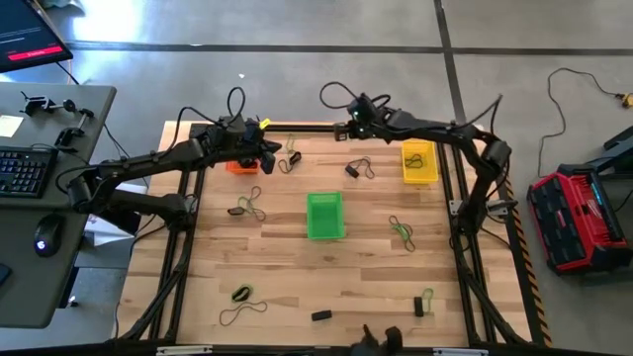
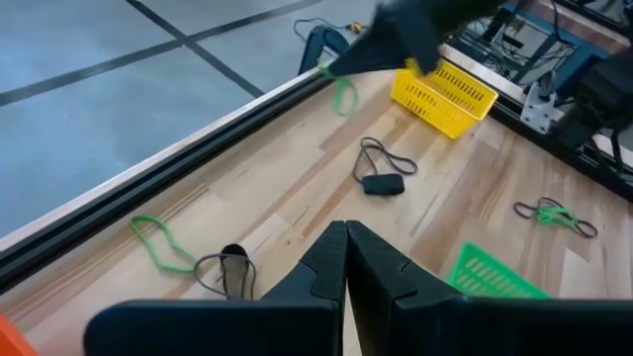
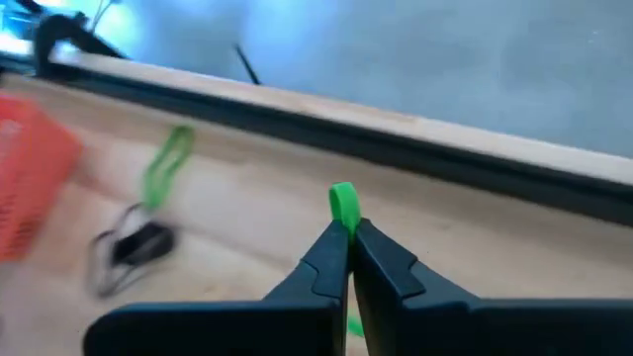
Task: Sort rubber bands into baskets
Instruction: Put the green rubber band into the green bin
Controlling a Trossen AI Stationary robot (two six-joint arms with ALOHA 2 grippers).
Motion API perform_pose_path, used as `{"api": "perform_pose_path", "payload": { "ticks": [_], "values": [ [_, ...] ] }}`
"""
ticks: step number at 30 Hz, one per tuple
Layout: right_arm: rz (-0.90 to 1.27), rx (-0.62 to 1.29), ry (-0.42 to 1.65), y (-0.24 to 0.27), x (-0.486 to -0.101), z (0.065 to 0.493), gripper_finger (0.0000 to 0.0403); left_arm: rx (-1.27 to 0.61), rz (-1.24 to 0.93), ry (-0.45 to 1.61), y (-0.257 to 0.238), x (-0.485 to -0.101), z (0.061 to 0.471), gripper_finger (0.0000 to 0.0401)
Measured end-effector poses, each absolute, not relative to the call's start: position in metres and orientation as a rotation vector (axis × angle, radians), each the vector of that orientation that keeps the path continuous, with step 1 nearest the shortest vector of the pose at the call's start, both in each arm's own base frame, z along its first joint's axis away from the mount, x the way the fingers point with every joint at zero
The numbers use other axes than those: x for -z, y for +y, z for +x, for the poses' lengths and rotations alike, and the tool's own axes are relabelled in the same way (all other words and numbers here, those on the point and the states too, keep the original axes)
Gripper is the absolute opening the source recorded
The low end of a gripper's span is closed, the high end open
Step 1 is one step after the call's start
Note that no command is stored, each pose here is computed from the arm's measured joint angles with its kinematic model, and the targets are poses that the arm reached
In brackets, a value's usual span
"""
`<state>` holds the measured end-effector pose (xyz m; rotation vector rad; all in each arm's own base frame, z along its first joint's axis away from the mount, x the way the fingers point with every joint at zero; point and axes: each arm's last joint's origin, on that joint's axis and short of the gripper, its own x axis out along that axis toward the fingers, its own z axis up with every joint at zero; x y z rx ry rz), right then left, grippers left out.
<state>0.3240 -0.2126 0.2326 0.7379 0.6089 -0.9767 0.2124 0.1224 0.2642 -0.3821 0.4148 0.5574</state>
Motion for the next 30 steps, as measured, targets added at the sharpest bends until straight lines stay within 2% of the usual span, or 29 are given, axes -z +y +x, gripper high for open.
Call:
{"api": "perform_pose_path", "payload": {
  "ticks": [5,9,14,18,26,30],
  "values": [
    [0.766,0.991,0.605,-0.165,-0.261,0.348,0.0001,-0.581,-0.393,0.414,0.127,-0.264,0.209,0.0],
    [0.853,0.924,0.603,-0.113,-0.276,0.367,0.0001,-0.573,-0.36,0.454,0.127,-0.262,0.208,0.0],
    [1.022,0.85,0.64,-0.054,-0.279,0.378,0.0,-0.473,-0.324,0.478,0.124,-0.261,0.209,0.0],
    [1.077,0.827,0.724,-0.018,-0.276,0.376,0.0,-0.425,-0.325,0.475,0.123,-0.261,0.209,0.0],
    [1.098,0.849,0.825,0.013,-0.27,0.369,0.0,-0.436,-0.333,0.473,0.124,-0.261,0.209,0.0],
    [1.123,0.889,0.809,0.02,-0.262,0.372,0.0,-0.433,-0.324,0.474,0.123,-0.261,0.209,0.0]
  ]
}}
